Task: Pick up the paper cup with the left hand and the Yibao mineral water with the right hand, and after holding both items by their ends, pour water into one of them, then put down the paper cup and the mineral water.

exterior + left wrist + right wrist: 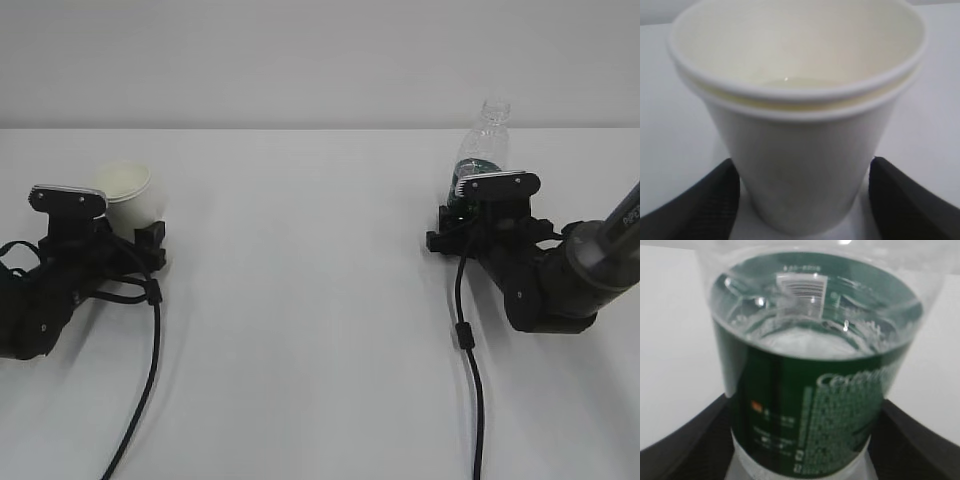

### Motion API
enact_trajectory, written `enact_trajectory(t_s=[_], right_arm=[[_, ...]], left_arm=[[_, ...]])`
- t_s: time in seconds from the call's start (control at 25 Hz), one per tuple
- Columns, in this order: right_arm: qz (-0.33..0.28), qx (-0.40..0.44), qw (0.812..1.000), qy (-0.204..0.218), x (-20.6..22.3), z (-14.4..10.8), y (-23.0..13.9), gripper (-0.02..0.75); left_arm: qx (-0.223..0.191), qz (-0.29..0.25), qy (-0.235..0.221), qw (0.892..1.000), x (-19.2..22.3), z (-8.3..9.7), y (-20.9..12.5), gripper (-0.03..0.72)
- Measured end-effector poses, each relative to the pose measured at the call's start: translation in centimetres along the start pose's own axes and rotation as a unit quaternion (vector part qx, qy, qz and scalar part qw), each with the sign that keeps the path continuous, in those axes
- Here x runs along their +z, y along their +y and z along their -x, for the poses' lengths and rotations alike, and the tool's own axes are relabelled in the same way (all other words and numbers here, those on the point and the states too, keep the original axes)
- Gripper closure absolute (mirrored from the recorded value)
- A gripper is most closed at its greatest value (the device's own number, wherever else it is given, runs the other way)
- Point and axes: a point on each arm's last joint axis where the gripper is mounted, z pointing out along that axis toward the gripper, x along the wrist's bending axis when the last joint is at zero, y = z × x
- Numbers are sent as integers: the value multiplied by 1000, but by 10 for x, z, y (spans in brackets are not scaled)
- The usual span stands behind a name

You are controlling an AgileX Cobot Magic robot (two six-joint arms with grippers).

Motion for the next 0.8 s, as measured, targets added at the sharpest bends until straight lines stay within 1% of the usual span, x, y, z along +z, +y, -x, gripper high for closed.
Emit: enact_trajectory(t_s=[0.08, 0.36, 0.48, 0.8], right_arm=[[-7, -2, 1000, 2, -4, 0, -2, 162], [7, -14, 1000, 4, -25, 5, 20, 162], [17, -14, 1000, 4, -33, 8, 31, 162], [18, -18, 1000, 6, -60, 13, 43, 162]], left_arm=[[0, -4, 0, 1000, -5, 0, 3, 104], [5, -5, 0, 1000, -19, 0, 11, 102], [4, 0, 7, 1000, -26, -2, 19, 101], [3, 0, 12, 1000, -49, -3, 30, 101]])
